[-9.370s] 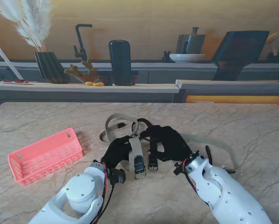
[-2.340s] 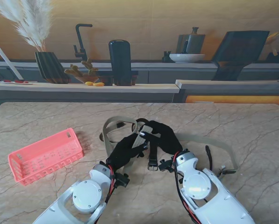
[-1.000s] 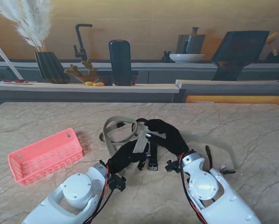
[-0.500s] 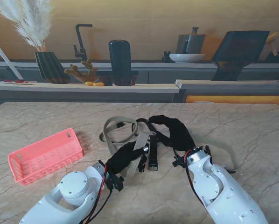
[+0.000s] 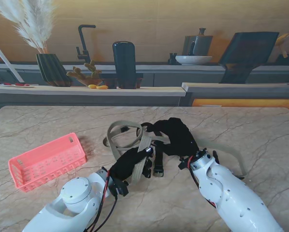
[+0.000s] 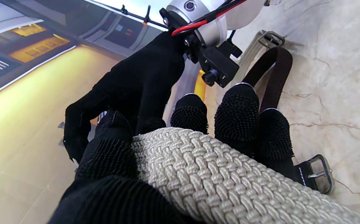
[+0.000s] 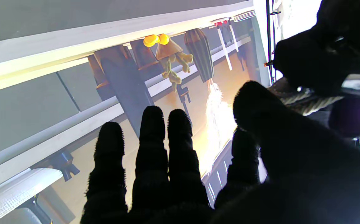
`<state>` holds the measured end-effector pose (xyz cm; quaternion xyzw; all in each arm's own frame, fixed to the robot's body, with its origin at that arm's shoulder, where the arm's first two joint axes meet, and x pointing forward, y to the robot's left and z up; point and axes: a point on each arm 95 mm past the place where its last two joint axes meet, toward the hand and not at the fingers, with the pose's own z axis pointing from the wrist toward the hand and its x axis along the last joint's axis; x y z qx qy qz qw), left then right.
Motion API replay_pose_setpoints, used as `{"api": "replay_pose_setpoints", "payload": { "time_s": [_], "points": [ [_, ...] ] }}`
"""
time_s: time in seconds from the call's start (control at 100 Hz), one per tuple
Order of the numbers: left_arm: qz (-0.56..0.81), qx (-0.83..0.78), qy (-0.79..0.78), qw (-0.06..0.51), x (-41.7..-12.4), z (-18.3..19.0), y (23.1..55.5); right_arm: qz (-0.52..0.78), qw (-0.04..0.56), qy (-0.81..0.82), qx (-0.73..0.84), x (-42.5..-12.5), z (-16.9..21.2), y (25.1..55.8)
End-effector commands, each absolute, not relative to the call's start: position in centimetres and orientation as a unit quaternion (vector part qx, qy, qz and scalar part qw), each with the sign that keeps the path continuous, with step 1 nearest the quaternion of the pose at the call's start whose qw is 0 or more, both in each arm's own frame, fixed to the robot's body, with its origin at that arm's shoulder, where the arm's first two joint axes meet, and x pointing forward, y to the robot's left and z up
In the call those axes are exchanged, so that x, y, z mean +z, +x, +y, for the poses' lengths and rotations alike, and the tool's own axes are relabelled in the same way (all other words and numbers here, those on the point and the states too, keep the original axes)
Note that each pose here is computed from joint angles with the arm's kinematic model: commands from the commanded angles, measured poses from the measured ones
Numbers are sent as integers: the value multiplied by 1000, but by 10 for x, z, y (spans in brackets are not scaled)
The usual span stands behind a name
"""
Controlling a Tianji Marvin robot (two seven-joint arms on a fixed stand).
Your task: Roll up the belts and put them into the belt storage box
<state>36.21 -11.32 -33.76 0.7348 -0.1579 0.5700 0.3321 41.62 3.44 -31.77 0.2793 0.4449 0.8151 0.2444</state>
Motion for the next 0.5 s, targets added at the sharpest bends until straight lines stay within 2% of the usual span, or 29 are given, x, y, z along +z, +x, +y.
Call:
{"api": "replay_pose_setpoints", "payload": {
  "time_s": [0.0,0.49],
  "points": [
    [-151,564,736,343,-337,-118,358,445,237,275,819,-316,42,419],
    [-110,533,750,376,-337,-121,356,447,201,257,833,-319,61,422]
  ]
}}
